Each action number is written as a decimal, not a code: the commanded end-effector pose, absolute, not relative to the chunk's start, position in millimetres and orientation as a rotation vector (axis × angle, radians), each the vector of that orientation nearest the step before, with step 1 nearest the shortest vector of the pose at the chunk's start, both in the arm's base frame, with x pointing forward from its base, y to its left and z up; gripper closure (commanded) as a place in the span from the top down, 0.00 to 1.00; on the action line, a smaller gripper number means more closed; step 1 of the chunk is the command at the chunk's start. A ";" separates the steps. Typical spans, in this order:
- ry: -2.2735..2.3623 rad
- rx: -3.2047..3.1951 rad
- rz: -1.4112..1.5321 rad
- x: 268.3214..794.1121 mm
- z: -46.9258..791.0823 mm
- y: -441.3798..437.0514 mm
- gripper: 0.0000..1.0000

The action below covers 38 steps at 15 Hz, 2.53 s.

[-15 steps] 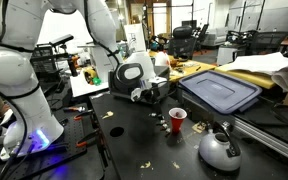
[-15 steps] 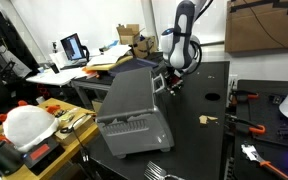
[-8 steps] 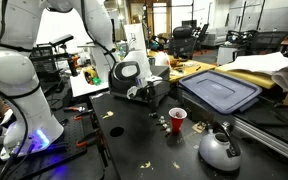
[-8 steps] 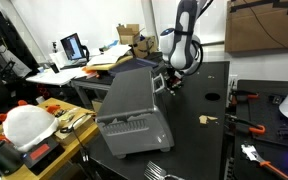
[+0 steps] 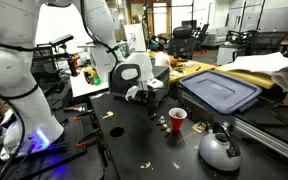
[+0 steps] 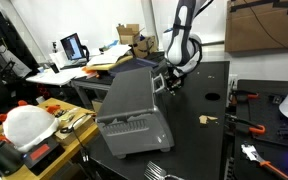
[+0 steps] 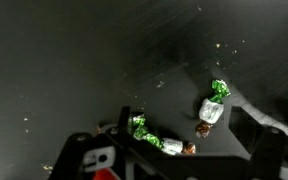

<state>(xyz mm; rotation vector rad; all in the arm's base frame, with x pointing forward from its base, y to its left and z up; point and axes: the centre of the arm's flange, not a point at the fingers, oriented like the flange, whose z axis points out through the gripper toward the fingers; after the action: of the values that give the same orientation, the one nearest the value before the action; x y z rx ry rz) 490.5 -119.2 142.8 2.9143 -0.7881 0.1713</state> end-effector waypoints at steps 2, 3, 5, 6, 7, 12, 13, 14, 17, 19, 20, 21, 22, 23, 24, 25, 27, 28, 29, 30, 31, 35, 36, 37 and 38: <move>-0.935 2.927 0.155 492.3 137.9 -139.7 1.00; -0.957 2.927 0.149 492.2 136.2 -141.7 1.00; -0.978 2.932 0.150 494.0 134.4 -140.4 1.00; -0.982 2.939 0.150 495.6 133.7 -138.5 1.00; -0.986 2.946 0.156 498.1 133.8 -136.4 1.00; -1.008 2.961 0.170 508.7 134.4 -131.1 1.00; -1.009 2.962 0.170 509.1 132.4 -131.6 1.00; -1.007 2.958 0.172 509.4 130.4 -132.0 1.00; -1.006 2.952 0.144 508.6 116.1 -134.7 1.00; -1.002 2.941 0.131 508.3 110.1 -135.6 1.00; -1.001 2.937 0.125 508.4 107.8 -135.8 1.00; -1.001 2.931 0.124 509.4 109.5 -136.1 1.00; -0.999 2.924 0.120 507.8 112.1 -136.4 1.00; -0.997 2.913 0.124 506.6 114.1 -137.0 1.00; -0.995 2.899 0.129 505.3 116.1 -139.3 1.00; -0.999 2.889 0.123 503.3 117.8 -142.1 1.00; -1.015 2.861 0.105 498.1 120.5 -150.3 1.00; -1.022 2.849 0.096 495.7 121.7 -155.0 1.00; -1.031 2.838 0.082 492.0 122.8 -159.6 1.00; -1.037 2.832 0.070 488.5 123.8 -163.2 1.00; -1.042 2.825 0.058 485.9 124.0 -166.0 1.00; -1.013 2.857 0.046 485.1 124.9 -165.3 1.00; -0.987 2.875 0.045 486.1 124.3 -164.0 1.00; -0.944 2.898 0.051 487.2 123.6 -163.0 1.00; -0.903 2.917 0.051 488.8 122.6 -161.7 1.00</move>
<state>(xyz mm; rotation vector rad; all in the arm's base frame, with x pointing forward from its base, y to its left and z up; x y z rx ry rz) 492.8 -167.3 119.3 2.8586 -0.9944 0.0842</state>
